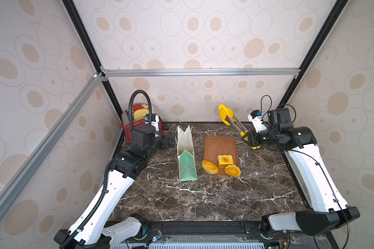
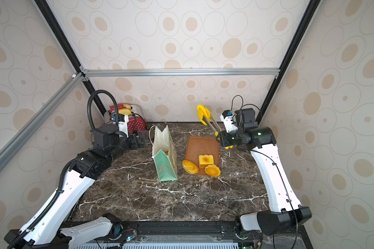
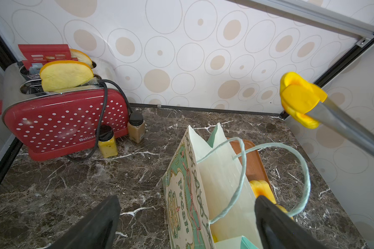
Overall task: Pack bread into a paper bag
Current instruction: Place the fake bread in the paper bag.
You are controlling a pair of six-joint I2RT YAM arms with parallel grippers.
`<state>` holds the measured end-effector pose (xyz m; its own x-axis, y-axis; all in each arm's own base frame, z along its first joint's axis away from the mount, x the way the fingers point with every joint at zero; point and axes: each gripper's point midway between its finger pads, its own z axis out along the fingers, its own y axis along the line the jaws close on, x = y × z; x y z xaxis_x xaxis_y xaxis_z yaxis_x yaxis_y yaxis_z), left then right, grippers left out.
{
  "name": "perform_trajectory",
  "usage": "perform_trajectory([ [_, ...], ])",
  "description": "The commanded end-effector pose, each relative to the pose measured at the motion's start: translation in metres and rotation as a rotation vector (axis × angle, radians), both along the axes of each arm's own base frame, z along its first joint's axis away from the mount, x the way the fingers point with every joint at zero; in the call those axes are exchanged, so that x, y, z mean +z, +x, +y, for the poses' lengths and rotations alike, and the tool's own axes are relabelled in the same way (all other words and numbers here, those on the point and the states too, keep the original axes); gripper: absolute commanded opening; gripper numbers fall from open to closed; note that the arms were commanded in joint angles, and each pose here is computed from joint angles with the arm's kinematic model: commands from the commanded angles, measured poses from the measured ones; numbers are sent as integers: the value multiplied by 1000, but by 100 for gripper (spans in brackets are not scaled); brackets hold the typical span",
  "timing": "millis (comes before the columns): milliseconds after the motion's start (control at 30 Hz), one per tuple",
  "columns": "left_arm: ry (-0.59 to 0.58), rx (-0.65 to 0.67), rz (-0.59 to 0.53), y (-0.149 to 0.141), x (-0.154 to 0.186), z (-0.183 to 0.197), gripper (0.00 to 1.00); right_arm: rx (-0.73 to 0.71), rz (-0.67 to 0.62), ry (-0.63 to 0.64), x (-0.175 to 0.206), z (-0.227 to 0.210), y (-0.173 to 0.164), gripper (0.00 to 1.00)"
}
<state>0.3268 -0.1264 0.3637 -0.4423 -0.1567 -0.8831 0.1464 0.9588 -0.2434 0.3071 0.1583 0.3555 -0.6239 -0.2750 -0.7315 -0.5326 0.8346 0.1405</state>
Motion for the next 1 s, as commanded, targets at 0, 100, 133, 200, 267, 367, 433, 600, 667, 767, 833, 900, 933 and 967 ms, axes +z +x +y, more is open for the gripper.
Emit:
perform_trajectory([
  [0,4,-4,-30,1,16,-1,99,184,-98,125,46,39,-32,38],
  [100,4,-3,-23,2,15,-2,99,300,-144,229,75,66,-56,38],
  [133,5,0,-23,2,16,-2,99,336,-153,262,83,73,-64,38],
  [200,5,3,-24,3,17,-1,99,381,-158,306,91,85,-74,38],
  [267,3,5,-25,2,18,-1,99,427,-153,332,94,97,-83,38],
  [367,-3,9,-24,2,19,-1,99,467,-146,323,86,111,-90,38],
  [433,-8,9,-27,1,20,-1,99,478,-126,317,76,118,-90,38],
  [600,-5,18,-30,-1,22,3,99,485,-98,302,61,125,-91,37],
  [667,0,22,-33,-3,23,5,99,478,-90,289,56,123,-91,39],
  [767,3,27,-36,-5,25,7,99,472,-82,286,50,121,-93,47],
  [833,3,27,-37,-5,25,7,99,462,-82,285,48,119,-93,51],
  [900,-1,26,-38,-4,26,6,99,455,-81,284,46,118,-94,57],
  [933,-2,27,-37,-4,25,6,99,457,-78,287,46,118,-94,58],
  [967,-5,26,-38,-4,26,6,99,454,-74,288,45,118,-94,58],
])
